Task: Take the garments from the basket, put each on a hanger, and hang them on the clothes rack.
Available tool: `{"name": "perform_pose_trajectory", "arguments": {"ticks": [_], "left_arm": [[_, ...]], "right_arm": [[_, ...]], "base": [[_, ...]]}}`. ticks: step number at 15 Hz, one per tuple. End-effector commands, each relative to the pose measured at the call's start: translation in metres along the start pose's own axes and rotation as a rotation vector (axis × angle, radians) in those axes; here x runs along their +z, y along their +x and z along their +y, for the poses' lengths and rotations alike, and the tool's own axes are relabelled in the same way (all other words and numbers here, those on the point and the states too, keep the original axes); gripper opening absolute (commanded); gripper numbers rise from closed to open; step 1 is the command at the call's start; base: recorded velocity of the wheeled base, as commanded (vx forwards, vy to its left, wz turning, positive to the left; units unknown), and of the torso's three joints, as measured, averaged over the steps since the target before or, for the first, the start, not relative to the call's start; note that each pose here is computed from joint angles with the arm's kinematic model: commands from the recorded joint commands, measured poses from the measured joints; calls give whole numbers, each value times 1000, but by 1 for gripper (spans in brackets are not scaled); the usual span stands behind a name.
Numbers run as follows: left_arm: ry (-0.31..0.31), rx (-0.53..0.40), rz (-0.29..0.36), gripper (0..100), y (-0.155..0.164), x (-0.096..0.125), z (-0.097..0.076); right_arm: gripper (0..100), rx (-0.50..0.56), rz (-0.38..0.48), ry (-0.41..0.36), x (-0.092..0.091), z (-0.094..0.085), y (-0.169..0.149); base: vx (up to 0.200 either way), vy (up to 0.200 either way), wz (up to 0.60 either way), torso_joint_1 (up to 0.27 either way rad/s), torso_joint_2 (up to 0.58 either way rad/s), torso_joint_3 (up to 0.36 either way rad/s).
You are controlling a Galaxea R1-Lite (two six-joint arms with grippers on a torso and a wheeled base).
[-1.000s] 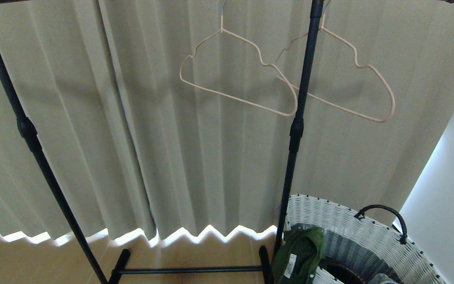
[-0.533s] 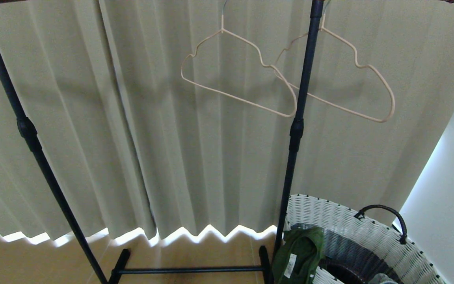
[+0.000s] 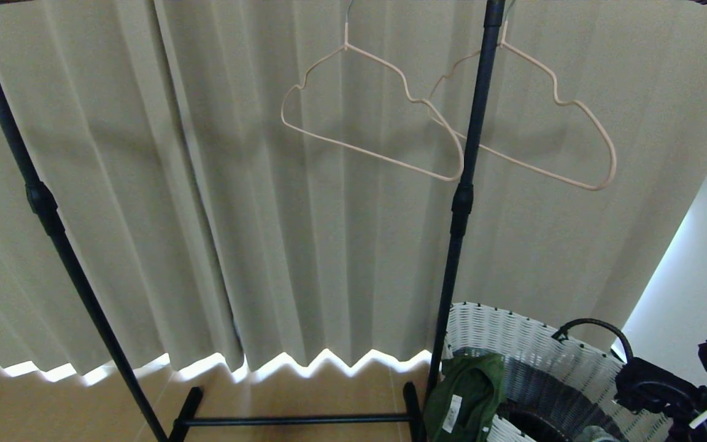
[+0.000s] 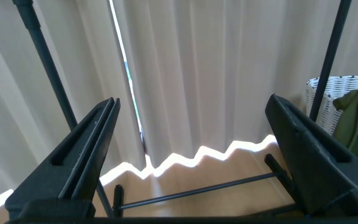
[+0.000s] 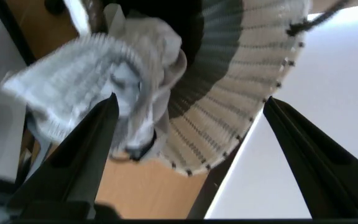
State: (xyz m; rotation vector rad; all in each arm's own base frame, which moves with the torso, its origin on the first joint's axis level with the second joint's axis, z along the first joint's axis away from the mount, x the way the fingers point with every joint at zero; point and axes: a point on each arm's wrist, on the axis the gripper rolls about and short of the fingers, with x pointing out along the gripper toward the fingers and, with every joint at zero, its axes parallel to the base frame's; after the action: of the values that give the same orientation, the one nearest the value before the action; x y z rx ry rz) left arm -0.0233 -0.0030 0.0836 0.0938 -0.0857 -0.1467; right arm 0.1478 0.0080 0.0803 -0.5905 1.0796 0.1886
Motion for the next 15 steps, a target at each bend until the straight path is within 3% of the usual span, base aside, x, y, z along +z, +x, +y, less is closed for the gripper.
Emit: {"name": "perform_pose_trajectory", "arguments": {"ticks": [1,15], "left_arm": [[0,0,-1,100,0,0,0],[-3,2,0,100,0,0,0]], "right_arm": [[100,43,79,-17,5,2,26],[100,-9,15,20,17,-8,45]], "base": [[0,0,0,0,0,0],[0,0,0,0,0,0]]}}
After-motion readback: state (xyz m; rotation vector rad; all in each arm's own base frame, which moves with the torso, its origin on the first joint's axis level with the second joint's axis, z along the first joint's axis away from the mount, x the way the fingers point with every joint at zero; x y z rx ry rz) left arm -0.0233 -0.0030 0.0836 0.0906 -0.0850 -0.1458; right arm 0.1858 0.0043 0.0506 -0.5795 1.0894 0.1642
